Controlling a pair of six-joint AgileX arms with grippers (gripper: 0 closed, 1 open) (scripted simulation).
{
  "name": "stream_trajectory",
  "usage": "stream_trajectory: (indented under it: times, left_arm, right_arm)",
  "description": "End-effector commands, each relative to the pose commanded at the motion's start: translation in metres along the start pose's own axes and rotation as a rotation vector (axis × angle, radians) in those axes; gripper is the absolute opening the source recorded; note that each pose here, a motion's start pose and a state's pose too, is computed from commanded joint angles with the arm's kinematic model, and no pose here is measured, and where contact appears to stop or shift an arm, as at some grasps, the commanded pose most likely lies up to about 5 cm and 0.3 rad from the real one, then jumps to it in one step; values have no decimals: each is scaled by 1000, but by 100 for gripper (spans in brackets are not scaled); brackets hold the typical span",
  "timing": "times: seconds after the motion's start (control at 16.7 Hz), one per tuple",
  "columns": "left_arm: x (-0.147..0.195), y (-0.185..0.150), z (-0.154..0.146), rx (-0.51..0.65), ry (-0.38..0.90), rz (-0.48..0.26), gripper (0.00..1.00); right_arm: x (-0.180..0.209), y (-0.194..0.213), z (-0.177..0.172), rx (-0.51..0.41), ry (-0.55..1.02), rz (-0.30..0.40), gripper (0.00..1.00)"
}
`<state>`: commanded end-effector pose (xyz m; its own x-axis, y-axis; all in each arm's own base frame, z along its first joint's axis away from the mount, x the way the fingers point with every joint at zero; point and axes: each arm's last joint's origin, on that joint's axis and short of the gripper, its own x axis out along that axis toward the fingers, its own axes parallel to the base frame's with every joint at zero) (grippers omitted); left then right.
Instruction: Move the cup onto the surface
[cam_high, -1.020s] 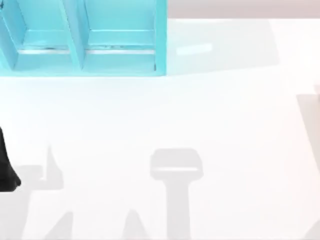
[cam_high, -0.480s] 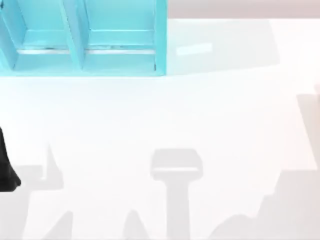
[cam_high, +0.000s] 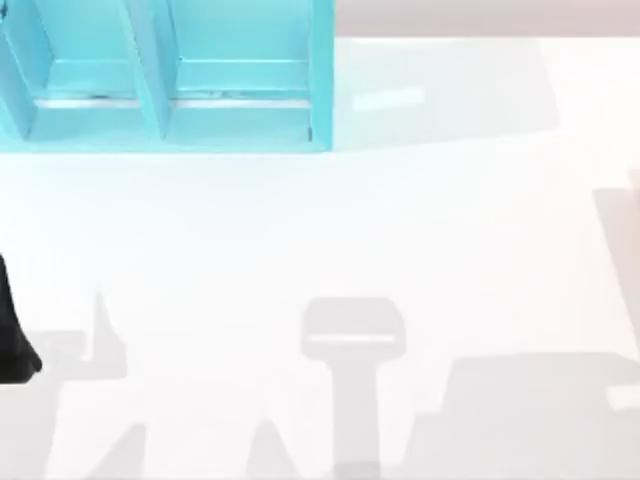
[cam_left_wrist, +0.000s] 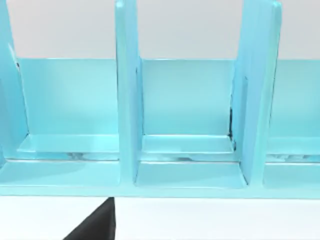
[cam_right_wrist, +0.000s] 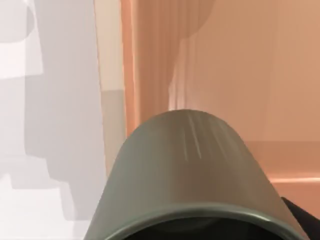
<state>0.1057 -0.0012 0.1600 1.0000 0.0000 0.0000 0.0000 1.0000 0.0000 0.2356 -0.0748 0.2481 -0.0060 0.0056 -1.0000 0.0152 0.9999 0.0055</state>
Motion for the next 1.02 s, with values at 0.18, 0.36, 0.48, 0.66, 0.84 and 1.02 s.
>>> stream_trajectory:
  times: [0.18,0.36,0.48,0.66,0.84,1.02]
  left_arm:
    - [0,0,0,0,0,0,100]
    - [0,0,0,0,0,0,100]
    - [0,0,0,0,0,0,100]
    - [0,0,0,0,0,0,100]
    - [0,0,0,0,0,0,100]
    - [0,0,0,0,0,0,100]
  right_arm:
    - [-1,5,10,1,13,3,0]
    - [-5,25,43,2,46,7,0]
    - [-10,50,74,2,53,2,0]
    - [-17,106,121,1,36,-7,0]
    - [-18,178,151,-2,5,-6,0]
    - [-12,247,159,-4,-13,1,0]
